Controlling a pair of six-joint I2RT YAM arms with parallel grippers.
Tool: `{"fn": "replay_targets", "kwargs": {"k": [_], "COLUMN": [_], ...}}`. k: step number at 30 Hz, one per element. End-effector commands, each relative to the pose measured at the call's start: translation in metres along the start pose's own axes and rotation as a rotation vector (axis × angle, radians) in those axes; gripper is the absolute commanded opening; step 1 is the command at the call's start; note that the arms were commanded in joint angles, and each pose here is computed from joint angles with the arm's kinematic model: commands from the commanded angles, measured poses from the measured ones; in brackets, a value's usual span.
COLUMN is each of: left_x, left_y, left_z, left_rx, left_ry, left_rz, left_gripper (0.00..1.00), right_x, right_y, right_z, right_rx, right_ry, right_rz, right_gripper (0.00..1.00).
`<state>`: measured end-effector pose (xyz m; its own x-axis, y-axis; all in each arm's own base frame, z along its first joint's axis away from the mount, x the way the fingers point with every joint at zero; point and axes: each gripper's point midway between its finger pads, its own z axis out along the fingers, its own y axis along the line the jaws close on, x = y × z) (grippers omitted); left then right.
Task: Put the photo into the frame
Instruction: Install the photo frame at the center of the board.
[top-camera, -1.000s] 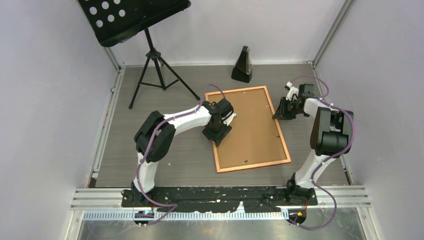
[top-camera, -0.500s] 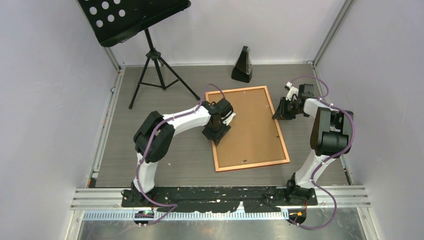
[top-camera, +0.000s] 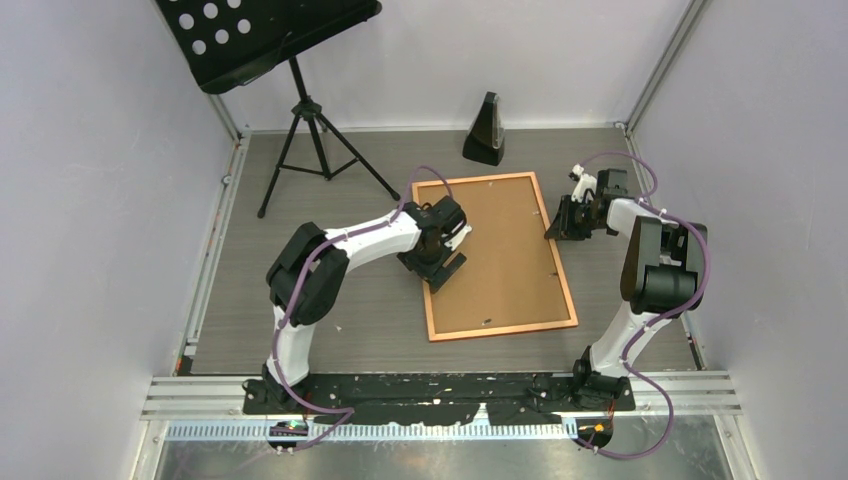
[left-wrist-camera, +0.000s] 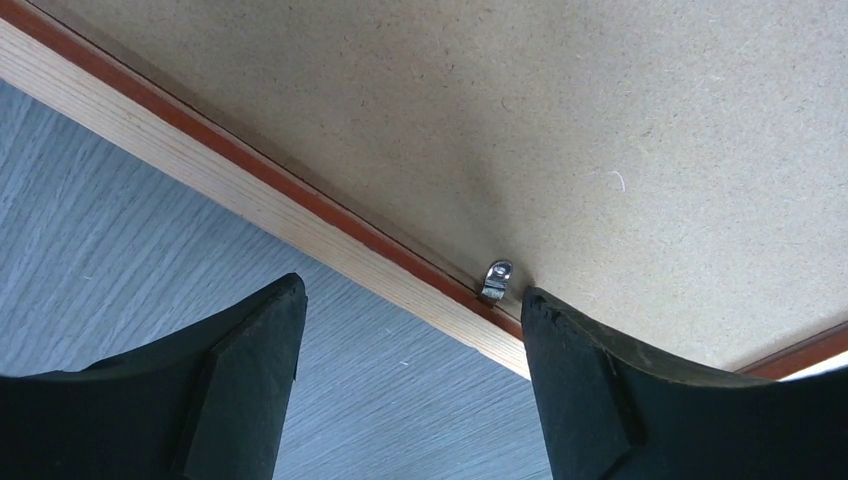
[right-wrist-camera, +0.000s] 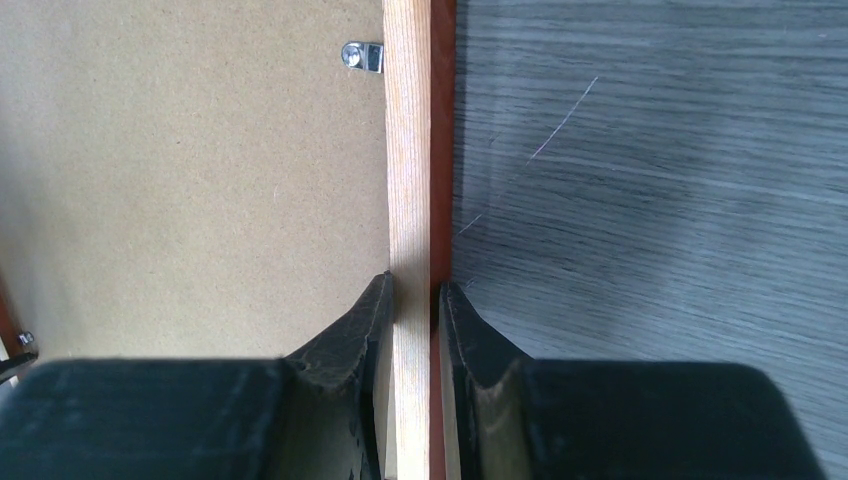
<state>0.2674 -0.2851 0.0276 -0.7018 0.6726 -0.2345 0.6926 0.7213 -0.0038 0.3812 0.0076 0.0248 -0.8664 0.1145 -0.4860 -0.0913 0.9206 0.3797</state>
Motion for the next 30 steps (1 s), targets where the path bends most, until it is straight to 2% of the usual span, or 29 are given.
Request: {"fn": "replay_targets", "kwargs": {"k": [1, 11, 20, 23, 26, 30], "left_x": [-0.014, -0.012, -0.012, -0.012, -0.013, -0.014], "left_y": [0.002, 0.000, -0.008, -0.009, -0.010, -0.011], "left_z": [-0.016, -0.008, -0.007, -0.006, -0.006, -0.008], "left_rx": [-0.003, 0.005, 0.043, 0.043, 0.044, 0.034], "left_ry": [-0.064, -0.037, -0.037, -0.038, -0.039, -0.045], "left_rz": [0.018, 0.025, 0.032, 0.034, 0.036, 0.040], "left_gripper": [0.78, 0.55, 0.27, 0.22, 0.24, 0.46], "right_x": [0.010, 0.009, 0.007, 0.007, 0.007, 0.008], "right_y": [-0.001, -0.002, -0.005, -0.005, -0.004, -0.004], "right_z": [-0.007, -0.008, -0.009, -0.009, -0.009, -0.009], "right_rx": [0.019, 0.026, 0.038, 0.044, 0.042, 0.042], "right_ry": [0.025, 0.022, 0.013, 0.013, 0.015, 0.020], "right_rz": [0.012, 0.004, -0.013, -0.022, -0.028, -0.038], "right_gripper": [0.06, 0.06, 0.06, 0.05, 0.05, 0.06]}}
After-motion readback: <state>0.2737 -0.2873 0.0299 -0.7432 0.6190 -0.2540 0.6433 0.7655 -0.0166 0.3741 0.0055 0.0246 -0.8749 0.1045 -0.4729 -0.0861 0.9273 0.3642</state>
